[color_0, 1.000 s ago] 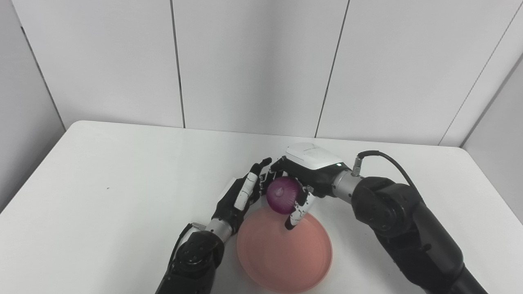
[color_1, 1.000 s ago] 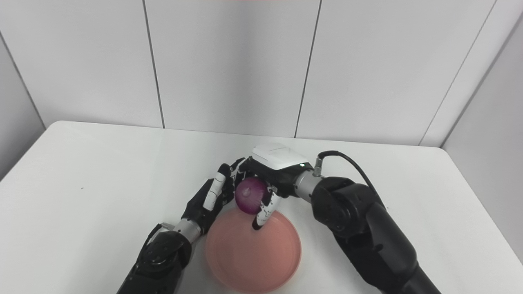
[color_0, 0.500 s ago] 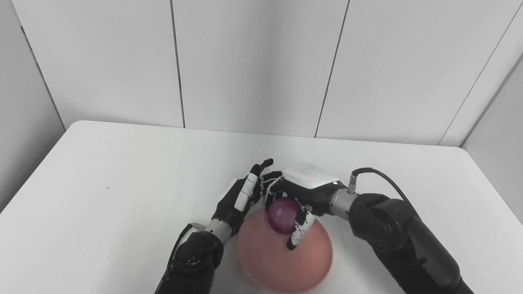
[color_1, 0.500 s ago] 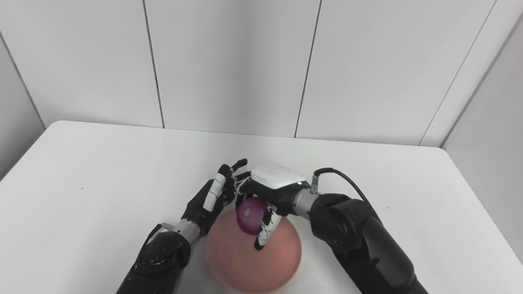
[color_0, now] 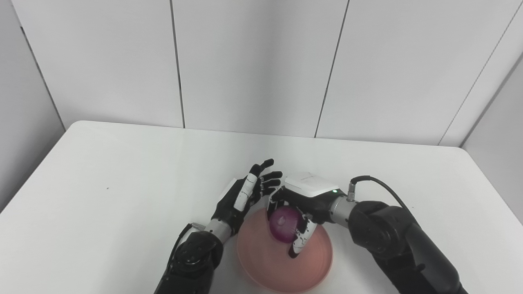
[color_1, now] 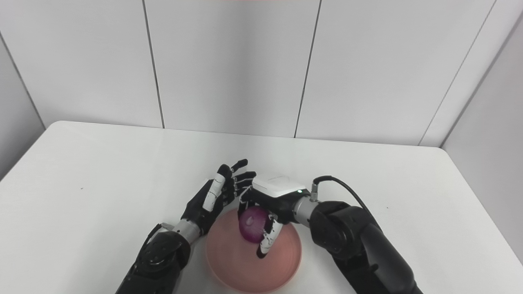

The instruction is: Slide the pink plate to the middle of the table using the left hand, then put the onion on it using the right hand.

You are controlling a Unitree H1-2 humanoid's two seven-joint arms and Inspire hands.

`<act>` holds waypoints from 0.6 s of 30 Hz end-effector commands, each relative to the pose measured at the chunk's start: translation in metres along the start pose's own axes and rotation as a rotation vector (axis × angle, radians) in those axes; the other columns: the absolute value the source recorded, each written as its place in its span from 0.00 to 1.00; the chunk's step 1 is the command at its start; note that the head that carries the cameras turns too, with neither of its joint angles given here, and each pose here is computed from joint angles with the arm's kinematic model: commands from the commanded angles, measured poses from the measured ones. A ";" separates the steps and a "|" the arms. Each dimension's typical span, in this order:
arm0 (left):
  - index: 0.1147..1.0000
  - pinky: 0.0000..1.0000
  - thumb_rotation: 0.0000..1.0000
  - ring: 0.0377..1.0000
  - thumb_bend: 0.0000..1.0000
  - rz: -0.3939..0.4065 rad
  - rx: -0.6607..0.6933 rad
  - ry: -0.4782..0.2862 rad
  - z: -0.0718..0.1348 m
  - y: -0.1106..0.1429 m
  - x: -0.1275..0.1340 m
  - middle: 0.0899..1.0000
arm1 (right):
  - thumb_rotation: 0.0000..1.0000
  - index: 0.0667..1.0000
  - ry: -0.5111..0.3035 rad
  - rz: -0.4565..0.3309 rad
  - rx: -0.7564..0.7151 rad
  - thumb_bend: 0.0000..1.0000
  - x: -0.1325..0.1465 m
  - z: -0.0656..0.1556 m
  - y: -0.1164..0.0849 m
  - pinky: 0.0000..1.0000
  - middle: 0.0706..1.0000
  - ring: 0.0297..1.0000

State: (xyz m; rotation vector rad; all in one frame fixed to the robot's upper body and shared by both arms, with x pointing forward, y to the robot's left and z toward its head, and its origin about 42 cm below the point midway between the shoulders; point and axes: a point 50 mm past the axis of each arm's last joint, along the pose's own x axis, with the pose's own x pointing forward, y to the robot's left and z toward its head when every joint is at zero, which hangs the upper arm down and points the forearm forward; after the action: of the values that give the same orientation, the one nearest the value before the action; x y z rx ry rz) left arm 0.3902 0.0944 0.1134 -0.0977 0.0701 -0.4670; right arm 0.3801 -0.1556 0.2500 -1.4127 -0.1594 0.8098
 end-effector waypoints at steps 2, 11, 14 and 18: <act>0.88 0.84 1.00 0.82 0.98 0.009 -0.044 0.151 -0.034 0.000 -0.013 0.80 | 0.01 0.48 -0.029 -0.053 -0.058 0.53 -0.002 0.003 -0.016 0.32 0.42 0.37; 0.88 0.84 1.00 0.83 0.96 0.004 -0.036 0.155 -0.034 0.001 -0.014 0.81 | 0.01 0.50 -0.033 -0.038 -0.068 0.52 -0.001 0.005 -0.013 0.34 0.40 0.40; 0.88 0.83 1.00 0.82 0.96 0.003 -0.034 0.154 -0.034 0.001 -0.014 0.82 | 0.11 0.47 -0.030 -0.029 -0.074 0.52 -0.002 0.005 -0.013 0.37 0.47 0.43; 0.88 0.83 1.00 0.83 0.96 -0.002 -0.038 0.158 -0.035 0.001 -0.014 0.83 | 0.44 0.60 -0.026 -0.019 -0.075 0.84 -0.005 0.006 -0.014 0.43 0.56 0.50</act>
State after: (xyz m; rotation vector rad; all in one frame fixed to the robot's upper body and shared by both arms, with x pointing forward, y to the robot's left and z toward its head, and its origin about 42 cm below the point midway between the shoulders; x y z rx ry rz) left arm 0.3901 0.0946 0.1134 -0.0956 0.0698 -0.4719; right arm 0.3776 -0.1541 0.2463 -1.4405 -0.1453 0.8361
